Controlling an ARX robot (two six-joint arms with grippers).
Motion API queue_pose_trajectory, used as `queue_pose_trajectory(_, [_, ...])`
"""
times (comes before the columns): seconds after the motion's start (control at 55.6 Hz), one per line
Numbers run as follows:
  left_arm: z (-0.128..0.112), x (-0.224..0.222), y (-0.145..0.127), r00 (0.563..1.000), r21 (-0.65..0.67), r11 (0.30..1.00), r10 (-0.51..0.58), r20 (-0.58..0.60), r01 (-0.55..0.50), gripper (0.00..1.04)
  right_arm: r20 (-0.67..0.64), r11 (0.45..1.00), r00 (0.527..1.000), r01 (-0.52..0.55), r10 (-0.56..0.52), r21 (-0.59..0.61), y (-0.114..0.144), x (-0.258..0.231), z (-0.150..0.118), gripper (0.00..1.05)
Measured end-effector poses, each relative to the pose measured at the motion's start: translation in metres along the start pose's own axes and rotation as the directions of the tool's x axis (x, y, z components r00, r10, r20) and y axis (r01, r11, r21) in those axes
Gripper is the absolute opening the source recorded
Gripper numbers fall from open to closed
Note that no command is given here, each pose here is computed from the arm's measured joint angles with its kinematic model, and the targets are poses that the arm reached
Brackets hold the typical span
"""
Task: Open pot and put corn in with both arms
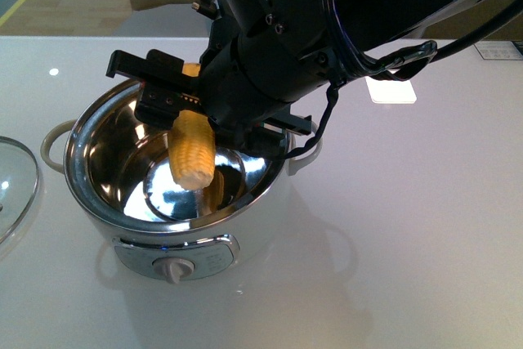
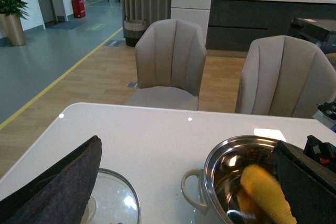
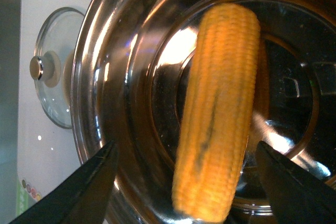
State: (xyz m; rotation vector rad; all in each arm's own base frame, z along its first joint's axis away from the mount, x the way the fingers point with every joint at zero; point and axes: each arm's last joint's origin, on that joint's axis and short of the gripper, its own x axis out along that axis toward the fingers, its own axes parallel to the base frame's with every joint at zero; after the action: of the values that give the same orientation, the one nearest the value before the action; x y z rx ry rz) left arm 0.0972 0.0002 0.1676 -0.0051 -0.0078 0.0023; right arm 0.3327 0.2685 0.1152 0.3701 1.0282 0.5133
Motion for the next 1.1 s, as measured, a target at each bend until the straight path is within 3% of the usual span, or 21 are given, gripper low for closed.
queue_pose_trajectory(0.144, [0.000, 0.000, 0.000, 1.000, 0.000, 1.000, 0.000, 0.000, 0.000, 0.98, 0.041, 1.000, 0.999, 0.008, -0.009, 0.015, -0.008, -0.012, 0.003, 0.97])
queue_pose_trajectory(0.288, [0.000, 0.000, 0.000, 1.000, 0.000, 1.000, 0.000, 0.000, 0.000, 0.98, 0.171, 0.998, 0.985, 0.023, -0.034, 0.065, -0.028, -0.052, 0.017, 0.96])
queue_pose_trajectory(0.468, [0.000, 0.000, 0.000, 1.000, 0.000, 1.000, 0.000, 0.000, 0.000, 0.98, 0.362, 0.990, 0.925, 0.078, -0.117, 0.121, -0.067, -0.133, 0.023, 0.96])
queue_pose_trajectory(0.629, [0.000, 0.000, 0.000, 1.000, 0.000, 1.000, 0.000, 0.000, 0.000, 0.98, 0.476, 0.971, 0.848, 0.177, -0.234, 0.163, -0.104, -0.210, 0.006, 0.96])
queue_pose_trajectory(0.719, [0.000, 0.000, 0.000, 1.000, 0.000, 1.000, 0.000, 0.000, 0.000, 0.98, 0.562, 0.946, 0.761, 0.276, -0.323, 0.170, -0.128, -0.278, -0.024, 0.96])
queue_pose_trajectory(0.809, [0.000, 0.000, 0.000, 1.000, 0.000, 1.000, 0.000, 0.000, 0.000, 0.98, 0.612, 0.926, 0.701, 0.340, -0.367, 0.165, -0.135, -0.303, -0.039, 0.96])
queue_pose_trajectory(0.863, [0.000, 0.000, 0.000, 1.000, 0.000, 1.000, 0.000, 0.000, 0.000, 0.98, 0.632, 0.920, 0.678, 0.358, -0.375, 0.161, -0.135, -0.310, -0.041, 0.96])
queue_pose_trajectory(0.971, [0.000, 0.000, 0.000, 1.000, 0.000, 1.000, 0.000, 0.000, 0.000, 0.98, 0.638, 0.918, 0.677, 0.373, -0.368, 0.134, -0.135, -0.310, -0.042, 0.96])
queue_pose_trajectory(1.097, [0.000, 0.000, 0.000, 1.000, 0.000, 1.000, 0.000, 0.000, 0.000, 0.98, 0.816, 0.869, 0.498, 0.494, -0.294, 0.012, -0.141, -0.299, -0.057, 0.76])
